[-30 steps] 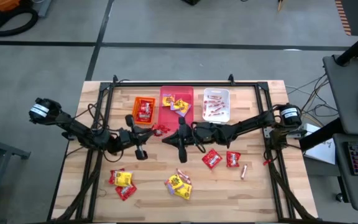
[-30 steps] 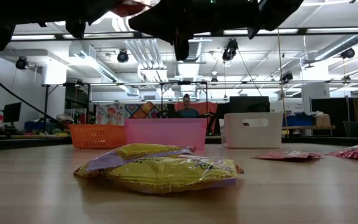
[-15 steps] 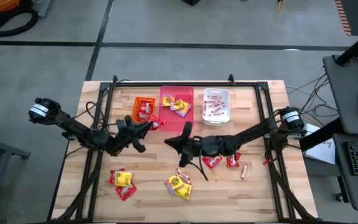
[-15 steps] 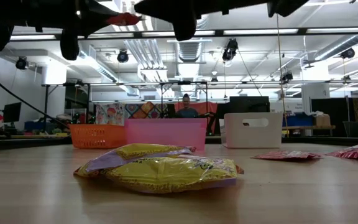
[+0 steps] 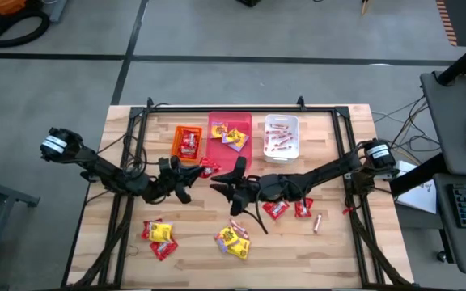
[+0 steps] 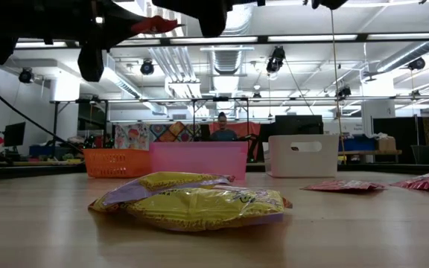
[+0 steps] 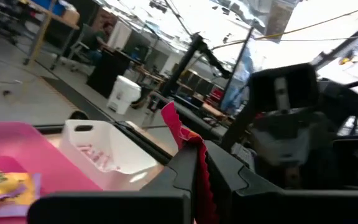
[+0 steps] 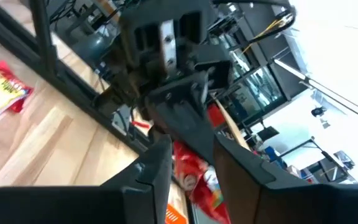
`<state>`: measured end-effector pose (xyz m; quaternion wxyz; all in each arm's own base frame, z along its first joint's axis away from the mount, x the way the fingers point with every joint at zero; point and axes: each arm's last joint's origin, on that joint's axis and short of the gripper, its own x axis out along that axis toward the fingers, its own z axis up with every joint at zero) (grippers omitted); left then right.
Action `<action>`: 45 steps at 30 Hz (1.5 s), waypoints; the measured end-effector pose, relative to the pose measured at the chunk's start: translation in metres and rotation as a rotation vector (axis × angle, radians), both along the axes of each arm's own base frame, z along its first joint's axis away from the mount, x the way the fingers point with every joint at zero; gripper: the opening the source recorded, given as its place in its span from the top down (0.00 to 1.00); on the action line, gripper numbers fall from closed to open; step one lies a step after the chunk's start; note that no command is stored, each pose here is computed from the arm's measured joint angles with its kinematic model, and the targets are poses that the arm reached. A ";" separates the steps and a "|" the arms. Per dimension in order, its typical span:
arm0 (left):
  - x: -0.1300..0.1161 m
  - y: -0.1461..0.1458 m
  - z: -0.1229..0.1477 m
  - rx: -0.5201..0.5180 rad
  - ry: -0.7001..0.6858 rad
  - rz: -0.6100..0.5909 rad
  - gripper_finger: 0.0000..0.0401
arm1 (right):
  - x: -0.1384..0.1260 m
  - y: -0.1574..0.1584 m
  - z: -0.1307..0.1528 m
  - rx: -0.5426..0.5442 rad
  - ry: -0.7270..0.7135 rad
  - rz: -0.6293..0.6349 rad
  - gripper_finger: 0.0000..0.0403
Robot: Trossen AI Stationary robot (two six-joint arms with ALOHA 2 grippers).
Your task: Organize candy in baskets
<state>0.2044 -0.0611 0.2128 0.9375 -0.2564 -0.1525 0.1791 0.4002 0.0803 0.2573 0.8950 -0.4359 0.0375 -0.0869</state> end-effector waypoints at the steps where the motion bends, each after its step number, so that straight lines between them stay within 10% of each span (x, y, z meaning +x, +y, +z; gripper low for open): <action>1: 0.000 0.000 0.000 -0.001 -0.004 -0.008 1.00 | 0.000 -0.001 -0.001 -0.001 0.007 -0.001 0.72; 35: 0.004 0.001 -0.003 -0.009 0.001 0.008 1.00 | 0.004 -0.020 -0.020 0.076 0.191 0.133 0.98; 45: 0.003 0.002 0.000 0.014 -0.005 0.014 1.00 | -0.002 0.004 -0.012 -0.069 0.132 -0.029 0.98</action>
